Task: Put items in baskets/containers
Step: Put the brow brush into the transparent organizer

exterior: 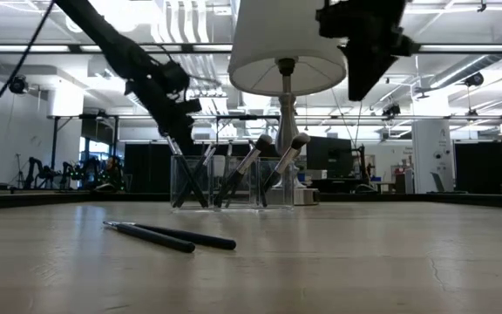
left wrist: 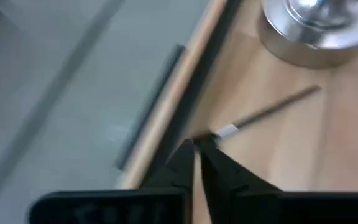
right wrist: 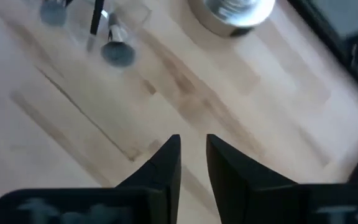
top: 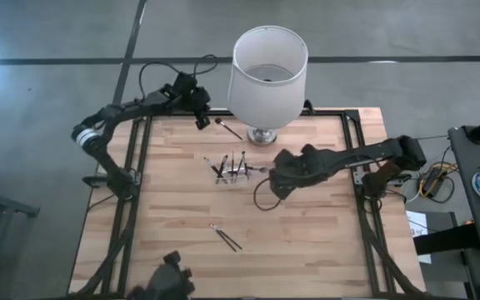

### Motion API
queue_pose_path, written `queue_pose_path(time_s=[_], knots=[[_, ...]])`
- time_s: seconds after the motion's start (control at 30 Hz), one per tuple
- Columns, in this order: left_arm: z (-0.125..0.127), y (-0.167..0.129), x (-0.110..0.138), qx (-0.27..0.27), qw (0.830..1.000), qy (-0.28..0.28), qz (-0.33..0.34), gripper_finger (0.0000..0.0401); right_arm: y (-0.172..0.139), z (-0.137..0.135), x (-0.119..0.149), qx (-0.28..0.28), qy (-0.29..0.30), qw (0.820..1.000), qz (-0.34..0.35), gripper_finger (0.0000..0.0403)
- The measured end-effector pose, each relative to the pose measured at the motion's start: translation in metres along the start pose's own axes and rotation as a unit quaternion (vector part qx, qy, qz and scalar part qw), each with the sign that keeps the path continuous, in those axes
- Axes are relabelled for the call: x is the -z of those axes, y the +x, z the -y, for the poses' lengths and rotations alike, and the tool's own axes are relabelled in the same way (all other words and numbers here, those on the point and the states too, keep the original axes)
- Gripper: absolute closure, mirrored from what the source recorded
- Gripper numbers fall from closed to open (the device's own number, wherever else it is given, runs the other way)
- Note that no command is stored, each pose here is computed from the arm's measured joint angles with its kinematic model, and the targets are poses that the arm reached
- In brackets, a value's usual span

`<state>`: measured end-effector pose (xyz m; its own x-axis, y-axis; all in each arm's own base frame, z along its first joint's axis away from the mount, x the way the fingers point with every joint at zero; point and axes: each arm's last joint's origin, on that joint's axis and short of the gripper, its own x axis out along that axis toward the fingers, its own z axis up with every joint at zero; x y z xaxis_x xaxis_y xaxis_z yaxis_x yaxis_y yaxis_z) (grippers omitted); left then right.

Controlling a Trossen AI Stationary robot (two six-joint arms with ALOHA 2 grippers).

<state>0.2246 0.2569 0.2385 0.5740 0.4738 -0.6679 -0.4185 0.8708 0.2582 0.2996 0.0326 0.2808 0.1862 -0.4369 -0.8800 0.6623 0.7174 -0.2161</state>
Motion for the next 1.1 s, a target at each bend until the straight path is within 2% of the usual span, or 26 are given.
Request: queue_pose_path(time_s=[0.07, 0.17, 0.27, 0.43, 0.7, 0.87, 1.1], knots=[[-0.005, 0.010, 0.005, 0.039, 0.998, -0.035, -0.019, 0.0391, -0.003, 0.007, 0.005, -0.006, 0.057, 0.998, 0.005, 0.0338], [-0.013, 0.024, 0.009, 0.084, 0.992, -0.089, -0.013, 0.0397, -0.007, 0.014, 0.009, -0.013, 0.112, 0.993, 0.017, 0.0345], [-0.021, 0.039, 0.011, 0.109, 0.985, -0.132, 0.008, 0.0400, -0.007, 0.017, 0.011, -0.011, 0.138, 0.990, 0.024, 0.0349], [-0.025, 0.073, 0.023, 0.132, 0.973, -0.187, -0.021, 0.0401, -0.003, 0.016, 0.011, -0.015, 0.147, 0.989, 0.027, 0.0351], [-0.022, 0.105, 0.017, 0.137, 0.969, -0.202, -0.047, 0.0401, 0.001, 0.016, 0.014, -0.005, 0.167, 0.986, 0.023, 0.0351], [-0.023, 0.118, 0.022, 0.120, 0.966, -0.205, -0.101, 0.0401, 0.004, 0.019, 0.011, -0.001, 0.172, 0.985, 0.022, 0.0351], [-0.014, 0.119, 0.025, 0.132, 0.955, -0.214, -0.160, 0.0401, 0.006, 0.023, 0.007, 0.007, 0.177, 0.984, 0.024, 0.0351]])
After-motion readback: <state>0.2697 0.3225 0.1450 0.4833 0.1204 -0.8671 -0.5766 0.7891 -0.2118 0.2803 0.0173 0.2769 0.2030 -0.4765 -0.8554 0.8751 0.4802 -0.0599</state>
